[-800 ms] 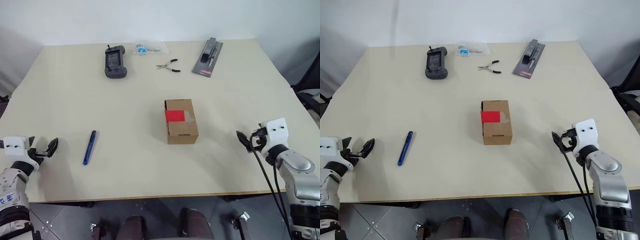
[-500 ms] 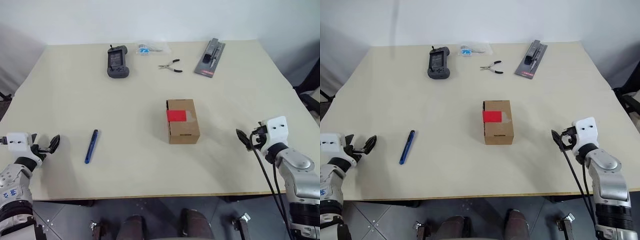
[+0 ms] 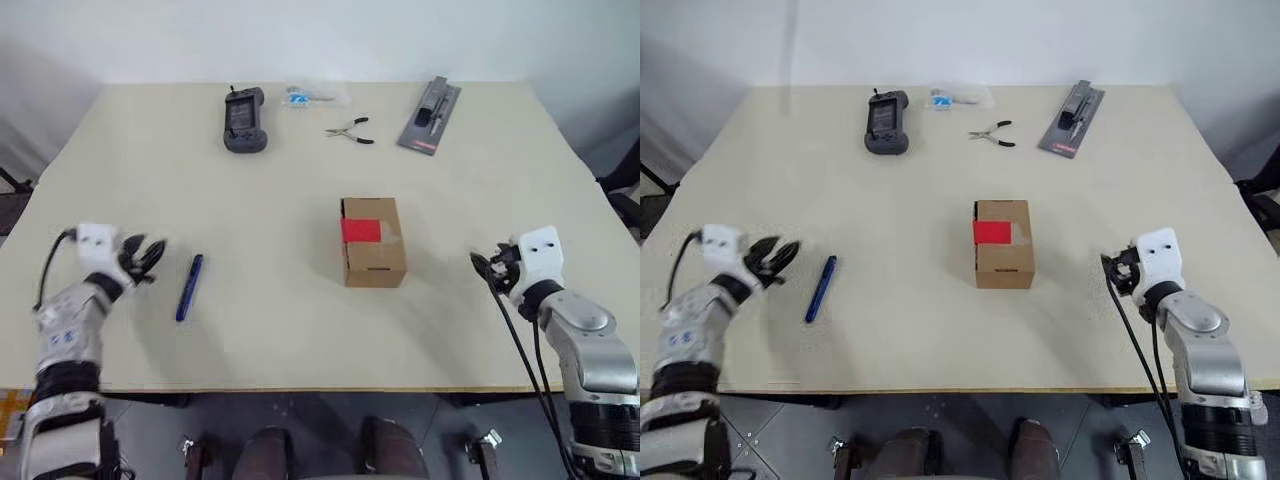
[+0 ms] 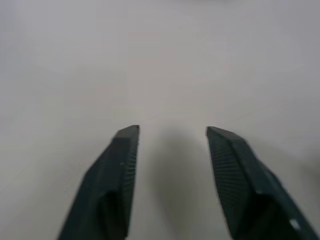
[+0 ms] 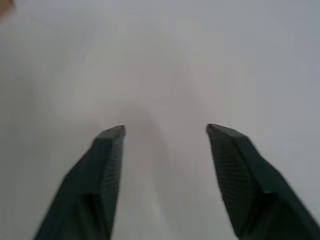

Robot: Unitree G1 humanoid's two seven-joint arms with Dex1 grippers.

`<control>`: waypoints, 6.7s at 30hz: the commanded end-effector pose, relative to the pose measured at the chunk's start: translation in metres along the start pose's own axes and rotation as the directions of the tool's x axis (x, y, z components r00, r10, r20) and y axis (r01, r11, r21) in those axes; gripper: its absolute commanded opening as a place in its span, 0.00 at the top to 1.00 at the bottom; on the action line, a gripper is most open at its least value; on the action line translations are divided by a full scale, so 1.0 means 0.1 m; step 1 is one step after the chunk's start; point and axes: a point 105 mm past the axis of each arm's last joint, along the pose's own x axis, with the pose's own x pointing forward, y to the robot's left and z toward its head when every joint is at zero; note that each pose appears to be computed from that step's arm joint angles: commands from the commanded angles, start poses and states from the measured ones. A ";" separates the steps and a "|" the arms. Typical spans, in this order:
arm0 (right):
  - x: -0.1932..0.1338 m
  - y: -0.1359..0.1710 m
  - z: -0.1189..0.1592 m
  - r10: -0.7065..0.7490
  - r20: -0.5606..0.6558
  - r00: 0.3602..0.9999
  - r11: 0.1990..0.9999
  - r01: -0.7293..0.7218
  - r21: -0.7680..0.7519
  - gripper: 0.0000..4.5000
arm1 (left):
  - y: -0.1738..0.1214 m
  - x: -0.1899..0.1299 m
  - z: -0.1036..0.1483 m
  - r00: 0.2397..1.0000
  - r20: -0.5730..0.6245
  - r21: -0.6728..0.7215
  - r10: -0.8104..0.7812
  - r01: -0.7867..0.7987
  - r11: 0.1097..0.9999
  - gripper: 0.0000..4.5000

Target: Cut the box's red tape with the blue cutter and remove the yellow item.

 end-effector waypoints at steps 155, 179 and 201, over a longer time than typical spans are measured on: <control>-0.48 0.04 0.19 0.201 -0.441 0.875 0.918 -0.325 -0.227 0.91 | -1.82 0.97 0.63 0.735 -0.169 0.022 -0.656 0.669 0.743 1.00; -0.17 0.19 0.72 0.689 0.098 0.718 0.725 -0.680 -0.109 0.00 | -0.46 -0.73 0.65 0.984 0.126 -0.041 -0.126 0.132 0.990 0.00; -0.15 0.23 0.73 0.815 0.080 0.574 0.580 -0.810 -0.089 0.00 | -0.64 -1.82 -0.20 0.977 -0.214 -0.103 -0.023 0.001 0.995 0.00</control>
